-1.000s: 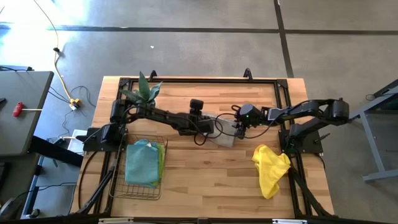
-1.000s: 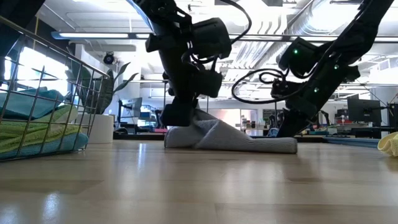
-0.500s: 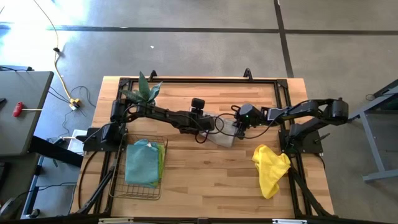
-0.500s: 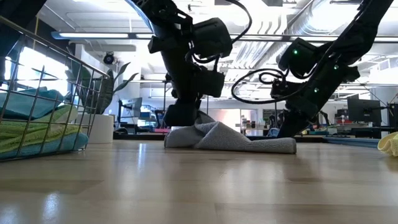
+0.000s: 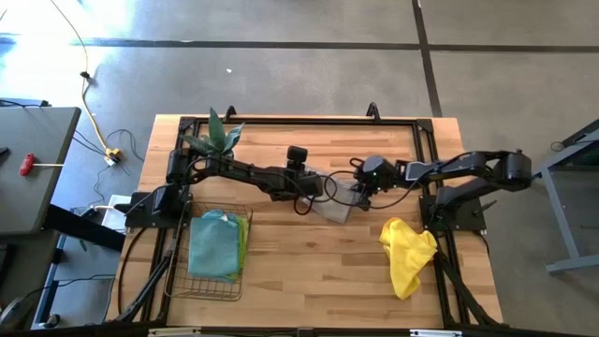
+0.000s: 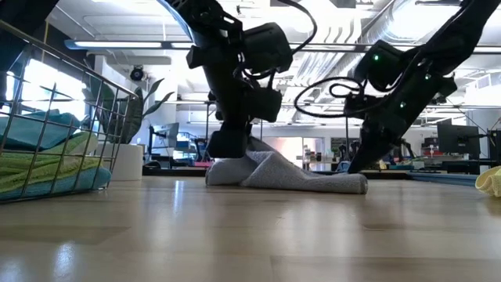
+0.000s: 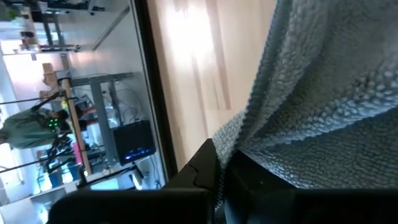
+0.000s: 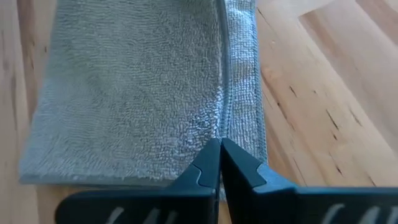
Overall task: Fold microfiber towels
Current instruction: Fold the gray microfiber towel
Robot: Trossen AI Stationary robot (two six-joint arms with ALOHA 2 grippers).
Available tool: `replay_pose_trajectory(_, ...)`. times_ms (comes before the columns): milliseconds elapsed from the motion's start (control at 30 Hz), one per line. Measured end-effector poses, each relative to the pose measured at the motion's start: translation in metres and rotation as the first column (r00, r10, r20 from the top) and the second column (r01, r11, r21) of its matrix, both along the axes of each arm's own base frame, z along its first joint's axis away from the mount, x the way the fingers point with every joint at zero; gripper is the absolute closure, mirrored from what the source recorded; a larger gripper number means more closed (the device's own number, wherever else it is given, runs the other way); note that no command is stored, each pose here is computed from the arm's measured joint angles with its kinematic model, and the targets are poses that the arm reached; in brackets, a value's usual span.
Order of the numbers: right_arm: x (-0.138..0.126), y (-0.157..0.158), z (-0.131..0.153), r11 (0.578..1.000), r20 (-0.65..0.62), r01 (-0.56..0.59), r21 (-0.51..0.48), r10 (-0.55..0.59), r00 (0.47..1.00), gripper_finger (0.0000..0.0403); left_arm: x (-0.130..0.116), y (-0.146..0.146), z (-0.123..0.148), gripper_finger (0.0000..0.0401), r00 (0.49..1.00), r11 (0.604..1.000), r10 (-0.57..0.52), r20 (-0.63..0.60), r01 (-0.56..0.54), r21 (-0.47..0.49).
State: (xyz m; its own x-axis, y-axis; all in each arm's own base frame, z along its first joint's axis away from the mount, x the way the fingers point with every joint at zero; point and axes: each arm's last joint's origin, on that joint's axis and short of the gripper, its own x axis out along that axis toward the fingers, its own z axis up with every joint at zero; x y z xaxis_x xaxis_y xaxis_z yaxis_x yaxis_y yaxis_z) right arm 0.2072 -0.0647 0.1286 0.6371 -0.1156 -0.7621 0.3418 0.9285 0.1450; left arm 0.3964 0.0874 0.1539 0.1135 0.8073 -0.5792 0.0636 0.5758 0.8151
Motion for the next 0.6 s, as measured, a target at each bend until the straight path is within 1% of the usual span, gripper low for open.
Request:
replay_pose_trajectory(100,-0.004,0.001,0.007,1.0,0.003,0.0,-0.015,0.0,1.0,0.0402,0.001,0.001,0.001,0.0401,1.0,1.0,0.005,0.01,-0.005,0.011)
replay_pose_trajectory(200,-0.01,0.002,0.013,0.998,-0.015,0.023,-0.054,-0.024,1.0,0.0402,0.003,0.002,0.002,0.0401,0.999,1.0,0.004,0.031,-0.005,0.018)
replay_pose_trajectory(267,-0.013,0.002,0.015,0.996,-0.028,0.043,-0.076,-0.045,0.999,0.0403,0.005,0.003,0.003,0.0401,0.999,1.0,-0.013,0.042,0.012,0.029)
replay_pose_trajectory(367,-0.015,0.002,0.015,0.996,-0.039,0.047,-0.077,-0.05,0.998,0.0403,0.01,0.004,0.006,0.0401,0.997,0.998,-0.055,0.052,0.053,0.044)
replay_pose_trajectory(467,-0.014,0.002,0.013,0.996,-0.046,0.048,-0.075,-0.051,0.998,0.0403,0.012,0.007,0.006,0.0401,0.995,0.996,-0.091,0.05,0.091,0.014)
replay_pose_trajectory(600,-0.013,0.001,0.013,0.996,-0.04,0.047,-0.078,-0.051,0.998,0.04,0.009,0.012,0.004,0.04,0.995,0.996,-0.08,0.056,0.081,-0.02)
